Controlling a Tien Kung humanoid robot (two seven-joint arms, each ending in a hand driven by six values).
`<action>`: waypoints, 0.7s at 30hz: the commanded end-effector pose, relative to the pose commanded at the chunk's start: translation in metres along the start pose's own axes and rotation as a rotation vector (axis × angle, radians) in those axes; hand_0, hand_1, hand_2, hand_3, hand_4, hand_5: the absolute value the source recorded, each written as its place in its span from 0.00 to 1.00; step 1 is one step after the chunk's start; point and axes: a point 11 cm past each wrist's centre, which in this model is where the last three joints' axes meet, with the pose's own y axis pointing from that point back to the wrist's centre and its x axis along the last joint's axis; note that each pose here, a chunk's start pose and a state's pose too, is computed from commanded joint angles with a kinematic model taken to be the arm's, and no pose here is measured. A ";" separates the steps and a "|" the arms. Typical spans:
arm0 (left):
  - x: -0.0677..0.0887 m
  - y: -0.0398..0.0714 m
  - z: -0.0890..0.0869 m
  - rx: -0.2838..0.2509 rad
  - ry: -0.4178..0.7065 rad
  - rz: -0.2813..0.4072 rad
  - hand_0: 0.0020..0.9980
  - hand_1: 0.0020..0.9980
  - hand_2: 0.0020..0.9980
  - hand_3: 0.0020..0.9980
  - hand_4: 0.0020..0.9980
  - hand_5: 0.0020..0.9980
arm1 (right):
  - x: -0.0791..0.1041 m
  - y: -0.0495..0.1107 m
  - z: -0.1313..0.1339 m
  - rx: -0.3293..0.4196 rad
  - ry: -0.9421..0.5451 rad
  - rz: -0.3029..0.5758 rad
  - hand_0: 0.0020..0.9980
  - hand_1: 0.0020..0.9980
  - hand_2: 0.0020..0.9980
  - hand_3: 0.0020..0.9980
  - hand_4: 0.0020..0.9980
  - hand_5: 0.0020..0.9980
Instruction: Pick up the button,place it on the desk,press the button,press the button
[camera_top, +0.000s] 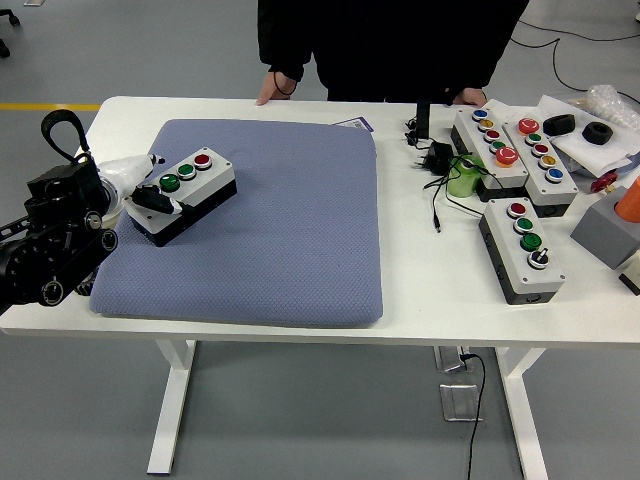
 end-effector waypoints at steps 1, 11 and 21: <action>-0.001 -0.001 0.001 0.006 -0.003 -0.003 0.80 0.95 0.98 1.00 0.97 0.19 | 0.000 0.000 0.000 0.000 0.001 0.001 0.80 0.78 0.78 0.63 0.25 0.20; 0.003 -0.002 0.001 0.036 -0.039 0.080 0.54 0.60 0.54 0.63 0.67 0.00 | 0.001 0.000 0.000 -0.001 0.006 0.006 0.80 0.77 0.78 0.63 0.25 0.21; -0.011 -0.003 0.009 0.019 -0.080 0.038 0.53 0.51 0.46 0.56 0.59 0.00 | 0.001 -0.001 0.005 -0.012 0.010 0.008 0.80 0.77 0.78 0.63 0.25 0.21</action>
